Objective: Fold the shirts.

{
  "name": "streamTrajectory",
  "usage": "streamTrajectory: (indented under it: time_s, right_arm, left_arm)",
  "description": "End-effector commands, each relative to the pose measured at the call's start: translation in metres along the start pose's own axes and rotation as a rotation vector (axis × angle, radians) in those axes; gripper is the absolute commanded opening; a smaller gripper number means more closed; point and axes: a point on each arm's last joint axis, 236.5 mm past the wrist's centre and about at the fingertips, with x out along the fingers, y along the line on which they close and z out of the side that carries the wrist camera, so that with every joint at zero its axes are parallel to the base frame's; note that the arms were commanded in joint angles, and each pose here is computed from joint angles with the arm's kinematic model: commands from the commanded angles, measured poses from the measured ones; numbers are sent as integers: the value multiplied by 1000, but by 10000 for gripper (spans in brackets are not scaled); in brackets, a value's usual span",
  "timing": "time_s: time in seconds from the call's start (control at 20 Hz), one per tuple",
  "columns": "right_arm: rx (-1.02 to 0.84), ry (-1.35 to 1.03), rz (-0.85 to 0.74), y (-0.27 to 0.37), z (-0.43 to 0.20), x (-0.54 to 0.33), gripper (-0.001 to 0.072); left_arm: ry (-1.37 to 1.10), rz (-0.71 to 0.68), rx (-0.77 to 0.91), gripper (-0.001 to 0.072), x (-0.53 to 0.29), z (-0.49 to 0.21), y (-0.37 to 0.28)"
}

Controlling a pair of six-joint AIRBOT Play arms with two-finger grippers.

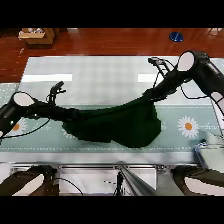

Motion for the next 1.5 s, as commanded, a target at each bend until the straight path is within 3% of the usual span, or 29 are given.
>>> streamTrajectory:
  time_s: [0.0,0.1,0.15,0.25,0.45,0.8,1.05,1.1,1.15,1.2,1.45]
  right_arm:
    - [-12,-9,-65,-17,5,7,27]
    - [-23,6,-122,-30,2,5,27]
    - [-27,9,-137,-34,1,5,27]
    - [-28,8,-146,-36,2,5,27]
    - [-29,-3,-144,-35,4,5,26]
    - [-18,-12,-93,-23,6,6,26]
    - [-17,-12,-92,-23,6,6,27]
    - [-17,-11,-92,-23,6,6,27]
    - [-17,-10,-92,-23,6,6,27]
    - [-17,-9,-93,-23,5,6,27]
    - [-33,-98,-104,-17,14,-30,27]
  left_arm:
    - [25,-6,37,290,-7,4,8]
    - [86,89,44,291,-39,-1,37]
    - [106,158,7,345,-59,-5,60]
    - [104,201,-122,630,-87,-15,90]
    - [85,104,-289,641,-82,-39,108]
    - [-36,7,-258,640,-33,-7,97]
    - [80,-5,-247,638,11,-17,92]
    - [107,-11,-253,494,17,-21,92]
    - [130,-28,-264,118,18,-23,89]
    - [136,-59,-262,39,14,-21,82]
    - [-116,-207,-84,34,-86,59,14]
